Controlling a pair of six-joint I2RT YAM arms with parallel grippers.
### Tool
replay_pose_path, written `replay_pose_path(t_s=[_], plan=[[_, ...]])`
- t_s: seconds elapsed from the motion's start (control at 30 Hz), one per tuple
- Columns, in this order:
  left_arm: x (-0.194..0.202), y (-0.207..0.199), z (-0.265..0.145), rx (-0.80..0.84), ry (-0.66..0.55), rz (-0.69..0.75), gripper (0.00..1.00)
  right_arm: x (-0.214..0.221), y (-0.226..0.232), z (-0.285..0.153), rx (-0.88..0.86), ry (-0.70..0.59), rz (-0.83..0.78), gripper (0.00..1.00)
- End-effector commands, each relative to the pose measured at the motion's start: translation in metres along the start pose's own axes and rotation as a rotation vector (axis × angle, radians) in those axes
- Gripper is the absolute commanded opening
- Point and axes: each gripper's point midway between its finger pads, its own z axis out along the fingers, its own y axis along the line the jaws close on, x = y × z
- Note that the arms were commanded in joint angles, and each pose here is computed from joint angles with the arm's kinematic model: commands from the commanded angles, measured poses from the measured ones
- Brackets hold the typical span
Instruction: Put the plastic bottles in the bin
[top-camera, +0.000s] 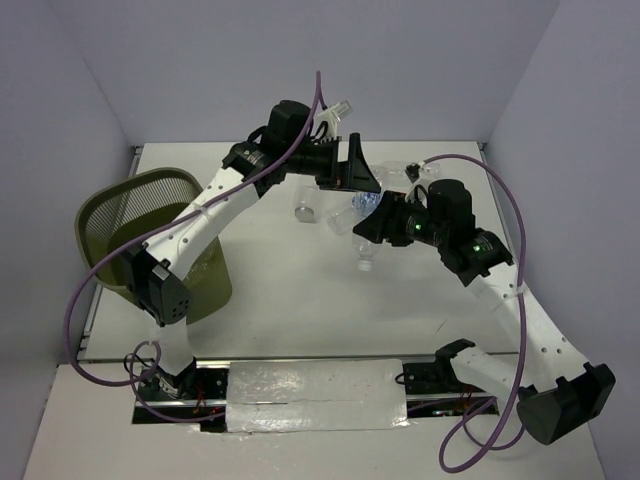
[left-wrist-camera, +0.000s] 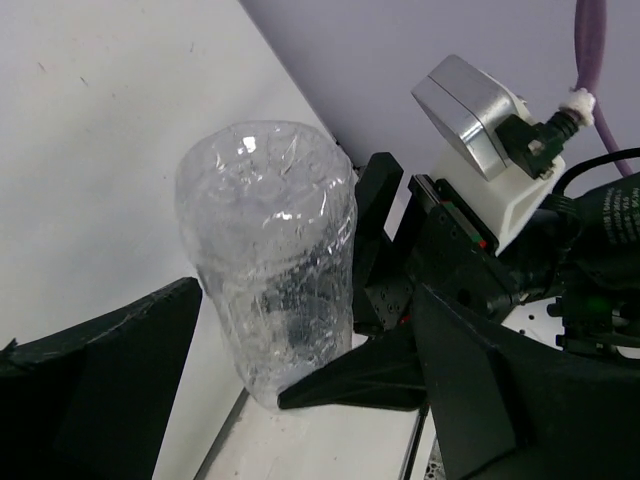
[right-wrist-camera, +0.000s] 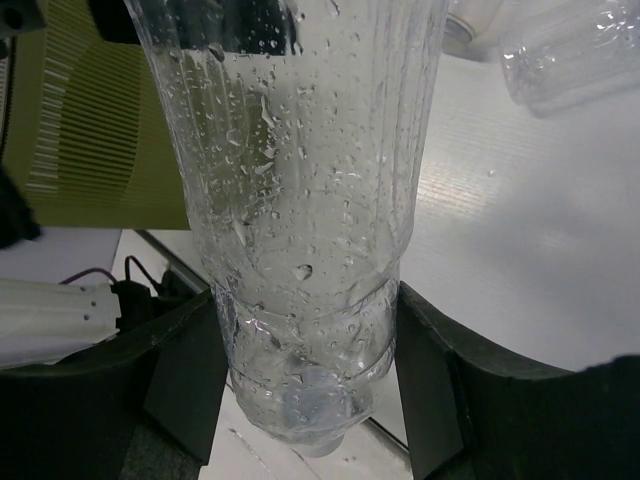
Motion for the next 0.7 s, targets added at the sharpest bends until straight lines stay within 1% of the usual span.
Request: replay_pose_path(t_s=[0.0,0.13,0.2,0.3,0.33,0.37,0.4,0.43,0.47,0.5,0.53,0.6,0.67], plan=[[-0.009,-0.017,0.006,0.068,-0.018,0.032,0.99,-0.015,0.026,-0.003,-0.085,-0.031,-0.031,0.66],[-0.004,-0.015,0.015,0.067,-0.004,0.024,0.99,-0.011,0.031,-0.001,-0.099,-0.013,-0.041,0.66],[-0.003,-0.012,0.016,0.06,-0.005,0.022,0.97,-0.011,0.03,-0.001,-0.093,-0.013,-0.042,0.67],[-0.002,-0.013,0.015,0.062,-0.005,0.025,0.82,-0.01,0.029,-0.001,-0.083,-0.015,-0.04,0.68],[-0.002,-0.012,0.015,0.059,-0.009,0.028,0.7,-0.01,0.027,-0.002,-0.074,-0.018,-0.039,0.69],[-0.002,-0.014,0.012,0.055,-0.014,0.031,0.62,-0.01,0.027,-0.003,-0.07,-0.019,-0.042,0.72],[-0.003,-0.014,0.011,0.051,-0.019,0.036,0.45,-0.01,0.027,-0.005,-0.063,-0.021,-0.042,0.74],[-0.003,-0.014,0.01,0.044,-0.017,0.035,0.39,-0.011,0.024,-0.006,-0.049,-0.029,-0.041,0.78],[-0.007,-0.015,0.007,0.032,-0.033,0.051,0.35,-0.012,0.024,-0.008,-0.043,-0.035,-0.045,0.87],[-0.008,-0.015,0.005,0.022,-0.035,0.056,0.3,-0.014,0.026,-0.013,-0.036,-0.039,-0.048,0.91],[-0.011,-0.019,-0.001,0.012,-0.042,0.076,0.29,-0.016,0.025,-0.016,-0.026,-0.044,-0.061,0.99],[-0.019,-0.014,-0.008,-0.053,-0.072,0.101,0.29,-0.021,0.032,-0.033,-0.01,-0.042,-0.082,1.0],[-0.032,-0.011,-0.026,-0.126,-0.102,0.138,0.28,-0.029,0.036,-0.05,0.018,-0.056,-0.134,1.0]])
